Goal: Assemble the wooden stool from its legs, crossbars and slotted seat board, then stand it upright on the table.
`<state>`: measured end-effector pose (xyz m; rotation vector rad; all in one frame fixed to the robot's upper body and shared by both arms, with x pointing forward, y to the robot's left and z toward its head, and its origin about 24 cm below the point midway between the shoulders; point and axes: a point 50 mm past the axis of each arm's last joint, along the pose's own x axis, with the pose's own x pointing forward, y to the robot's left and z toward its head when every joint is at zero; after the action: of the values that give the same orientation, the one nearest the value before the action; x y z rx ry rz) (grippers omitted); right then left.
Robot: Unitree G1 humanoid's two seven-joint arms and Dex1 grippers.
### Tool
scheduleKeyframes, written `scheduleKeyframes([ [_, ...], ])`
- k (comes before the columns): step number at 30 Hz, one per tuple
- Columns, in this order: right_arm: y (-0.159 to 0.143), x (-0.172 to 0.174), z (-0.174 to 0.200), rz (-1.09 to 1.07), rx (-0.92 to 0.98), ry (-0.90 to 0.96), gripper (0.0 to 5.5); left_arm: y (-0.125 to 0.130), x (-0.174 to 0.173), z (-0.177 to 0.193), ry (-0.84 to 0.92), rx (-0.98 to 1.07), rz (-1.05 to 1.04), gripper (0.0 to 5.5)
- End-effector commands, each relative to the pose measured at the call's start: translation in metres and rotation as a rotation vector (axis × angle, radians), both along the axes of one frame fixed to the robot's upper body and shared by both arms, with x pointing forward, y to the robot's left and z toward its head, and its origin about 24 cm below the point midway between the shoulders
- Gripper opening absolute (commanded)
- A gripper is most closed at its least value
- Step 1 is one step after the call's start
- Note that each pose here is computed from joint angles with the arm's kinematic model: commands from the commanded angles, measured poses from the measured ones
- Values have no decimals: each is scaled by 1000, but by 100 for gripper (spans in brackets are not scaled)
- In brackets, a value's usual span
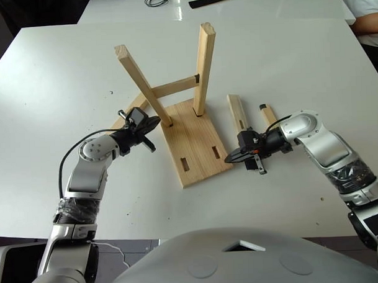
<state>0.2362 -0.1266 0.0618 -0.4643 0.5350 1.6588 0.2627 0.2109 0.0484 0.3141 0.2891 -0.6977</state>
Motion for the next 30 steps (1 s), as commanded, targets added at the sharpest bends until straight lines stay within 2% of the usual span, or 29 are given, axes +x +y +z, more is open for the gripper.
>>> scheduleKeyframes([
  [1, 3, -3, -10, -82, -2, 48, 0, -2, 15, 2, -42, -18, 14, 2],
  [4, 3, 1, -1, -155, 58, 47, 0, -2, 22, 4, -95, -11, 47, 2],
  [7, -8, 12, 19, -256, 123, 20, 0, 10, 17, 9, -136, -12, 110, 2],
  [10, -19, 26, 34, -329, 132, -43, 0, 33, -10, 19, -149, 5, 194, 2],
  [12, -19, 33, 29, -351, 88, -88, 0, 43, -41, 17, -78, 77, 193, 2],
  [16, -14, 32, 10, -364, 41, -84, 0, 35, -74, 10, 62, 131, 85, 2],
  [25, -2, 21, -6, -187, -35, -42, 0, 1, -49, -14, 104, 76, 17, 2],
  [30, -1, 23, -9, -130, -59, -35, 0, -4, -24, -23, 91, 74, -2, 2],
])
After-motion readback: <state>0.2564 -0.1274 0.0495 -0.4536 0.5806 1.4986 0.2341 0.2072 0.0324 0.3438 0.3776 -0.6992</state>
